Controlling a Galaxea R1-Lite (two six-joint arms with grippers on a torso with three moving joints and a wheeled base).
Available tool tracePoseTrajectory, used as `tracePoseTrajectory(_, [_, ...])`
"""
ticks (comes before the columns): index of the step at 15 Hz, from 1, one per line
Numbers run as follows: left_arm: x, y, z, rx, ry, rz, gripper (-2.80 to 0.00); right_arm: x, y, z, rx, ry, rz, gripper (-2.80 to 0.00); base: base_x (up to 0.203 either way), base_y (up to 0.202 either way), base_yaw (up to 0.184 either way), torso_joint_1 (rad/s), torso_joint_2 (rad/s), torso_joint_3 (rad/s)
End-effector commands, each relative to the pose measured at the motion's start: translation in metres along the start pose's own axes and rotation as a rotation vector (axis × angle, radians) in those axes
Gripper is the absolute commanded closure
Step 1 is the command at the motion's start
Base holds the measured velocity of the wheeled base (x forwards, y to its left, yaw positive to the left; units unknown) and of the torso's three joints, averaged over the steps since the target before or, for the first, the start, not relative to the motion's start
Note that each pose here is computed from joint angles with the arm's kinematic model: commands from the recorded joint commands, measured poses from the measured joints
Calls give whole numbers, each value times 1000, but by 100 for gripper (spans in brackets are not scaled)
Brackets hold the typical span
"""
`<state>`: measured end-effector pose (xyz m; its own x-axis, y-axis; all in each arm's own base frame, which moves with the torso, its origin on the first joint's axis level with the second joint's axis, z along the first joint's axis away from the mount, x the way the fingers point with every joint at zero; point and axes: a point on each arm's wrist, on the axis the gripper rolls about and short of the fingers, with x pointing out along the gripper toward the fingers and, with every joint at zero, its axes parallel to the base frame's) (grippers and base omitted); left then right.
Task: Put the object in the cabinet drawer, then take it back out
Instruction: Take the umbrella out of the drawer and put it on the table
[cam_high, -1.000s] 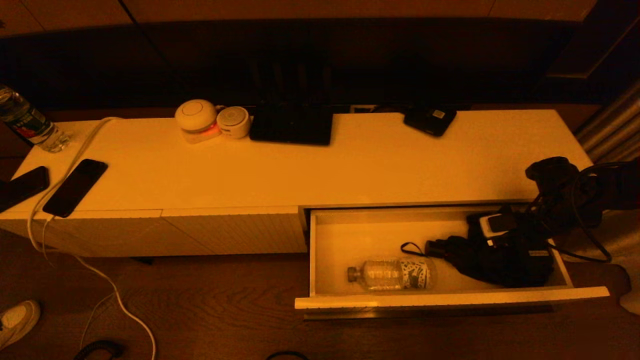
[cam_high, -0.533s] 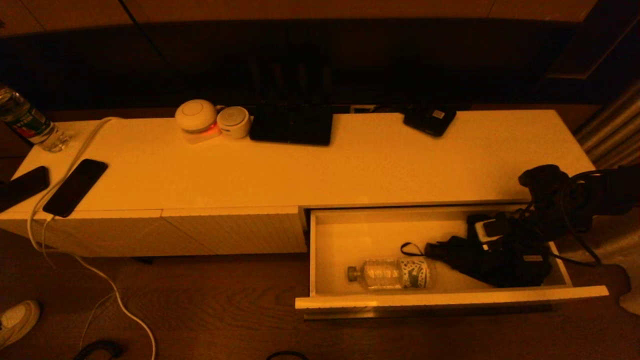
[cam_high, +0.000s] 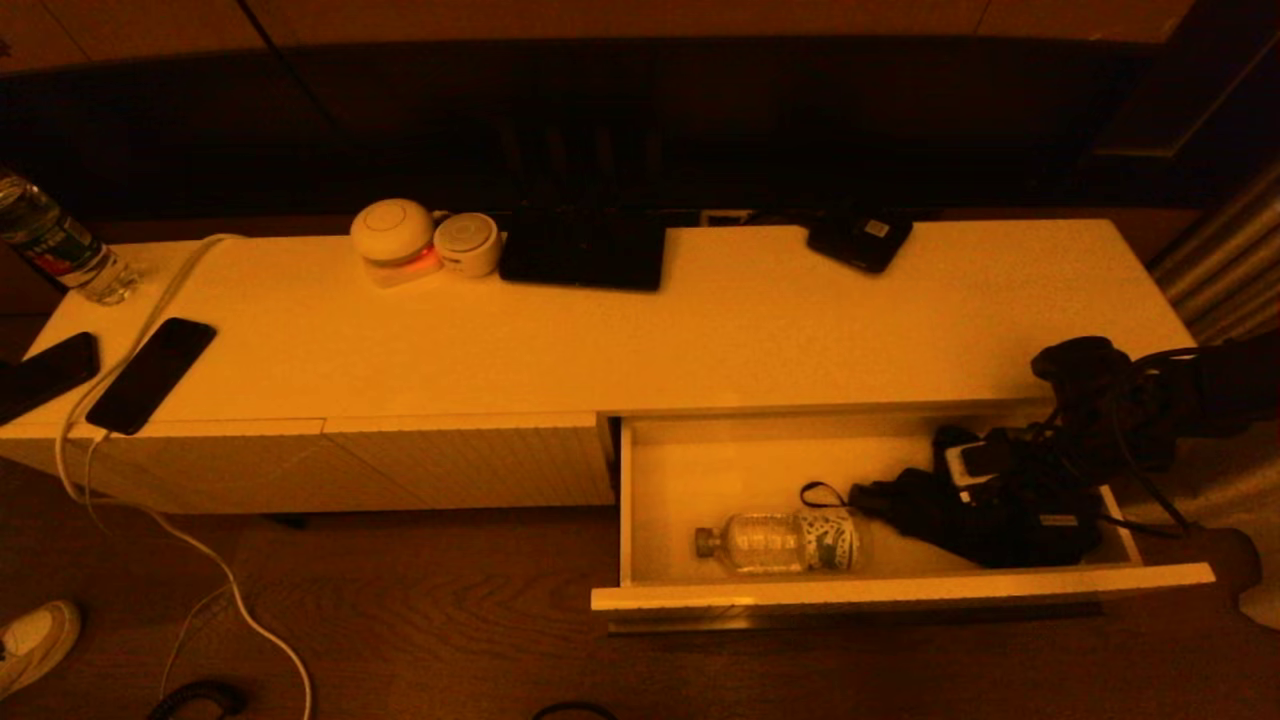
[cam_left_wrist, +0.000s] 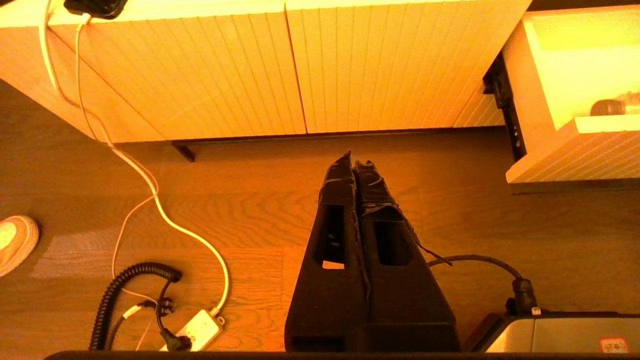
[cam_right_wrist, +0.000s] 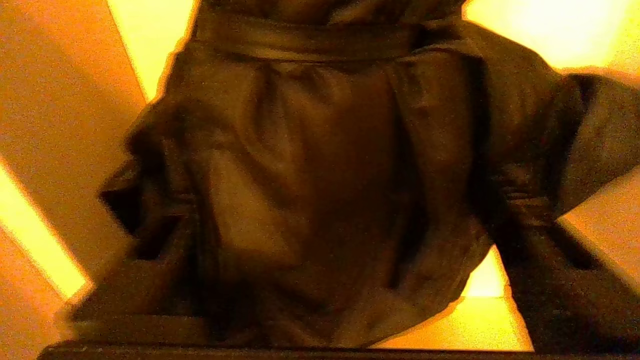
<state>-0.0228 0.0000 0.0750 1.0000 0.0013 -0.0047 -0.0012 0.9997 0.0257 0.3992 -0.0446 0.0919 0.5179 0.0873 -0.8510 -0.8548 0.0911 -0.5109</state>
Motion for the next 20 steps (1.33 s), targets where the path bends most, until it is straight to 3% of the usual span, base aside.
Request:
tracePoseTrajectory(1, [0,0,0,0,0,0,0,0,1,1,-12,-1,6,0,0,0,0,0,0,0])
tracePoseTrajectory(13, [0,0,0,0,0,0,0,-15,11,5,-7,-9,12,0,0,0,0,0,0,0])
tracePoseTrajectory(20, [0,0,0,0,0,0,0,-50,23,10,-14,-35,-22,0,0,0,0,0,0,0])
